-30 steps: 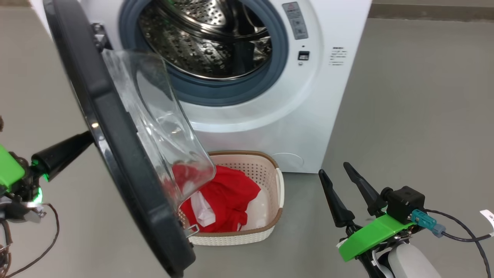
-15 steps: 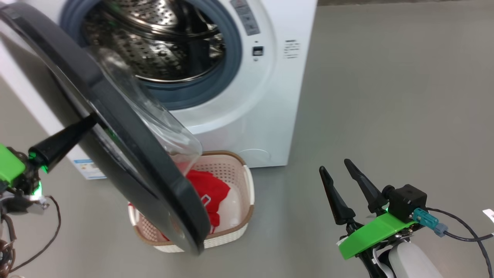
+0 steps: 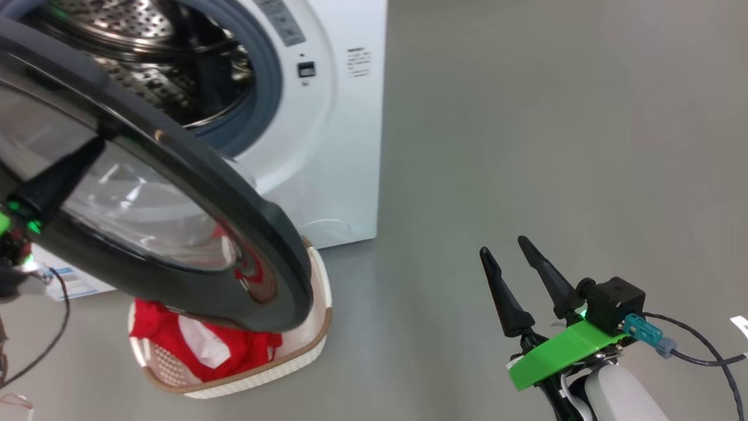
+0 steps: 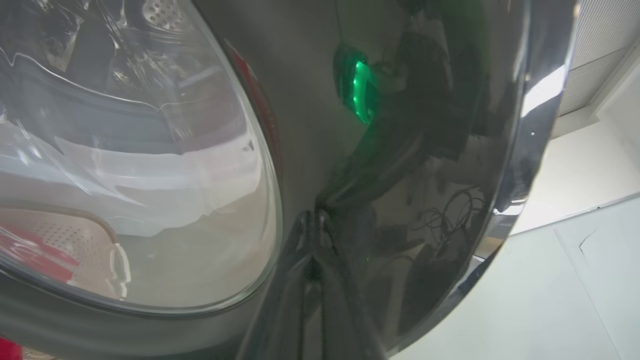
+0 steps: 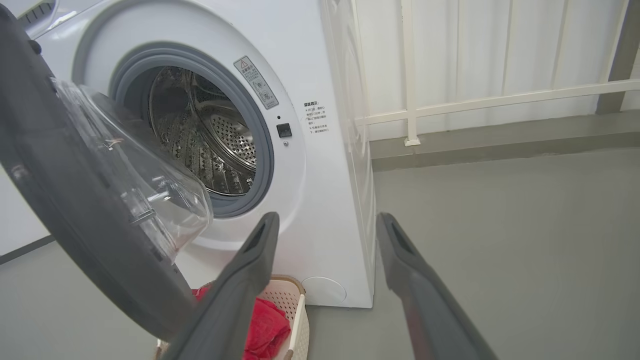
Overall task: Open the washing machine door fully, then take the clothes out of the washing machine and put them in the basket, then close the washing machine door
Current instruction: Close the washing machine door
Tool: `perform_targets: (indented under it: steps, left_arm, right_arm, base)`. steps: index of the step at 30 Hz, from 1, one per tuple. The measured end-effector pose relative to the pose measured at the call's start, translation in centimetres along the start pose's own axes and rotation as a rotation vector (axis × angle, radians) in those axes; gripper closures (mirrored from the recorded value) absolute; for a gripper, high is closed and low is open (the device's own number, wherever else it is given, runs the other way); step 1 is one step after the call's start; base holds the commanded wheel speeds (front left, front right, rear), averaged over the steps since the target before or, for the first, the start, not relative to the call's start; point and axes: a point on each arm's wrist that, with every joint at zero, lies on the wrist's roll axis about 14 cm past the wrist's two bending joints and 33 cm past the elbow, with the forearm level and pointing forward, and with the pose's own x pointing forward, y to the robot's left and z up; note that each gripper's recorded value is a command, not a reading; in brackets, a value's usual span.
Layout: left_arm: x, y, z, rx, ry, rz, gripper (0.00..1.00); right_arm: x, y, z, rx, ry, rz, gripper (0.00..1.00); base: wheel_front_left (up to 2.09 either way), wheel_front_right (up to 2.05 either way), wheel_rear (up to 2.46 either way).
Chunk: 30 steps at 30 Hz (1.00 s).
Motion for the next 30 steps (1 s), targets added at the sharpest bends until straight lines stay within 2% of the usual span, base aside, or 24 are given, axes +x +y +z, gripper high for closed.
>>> perform_targets:
  steps: [14, 30]
  left_arm:
    - [4.0, 0.9, 0.4, -0.033, -0.025, -0.004, 1.00]
    - [2.7, 0.3, 1.1, -0.007, -0.058, -0.030, 1.00]
  right_arm:
    - [-1.2, -2.5, 0.2, -0.010, -0.003, -0.087, 0.00]
    - [-0.3, -1.4, -0.1, -0.004, 0.000, -0.051, 0.00]
  base:
    - [0.00, 0.00, 0.00]
    - [0.00, 0.00, 0.00]
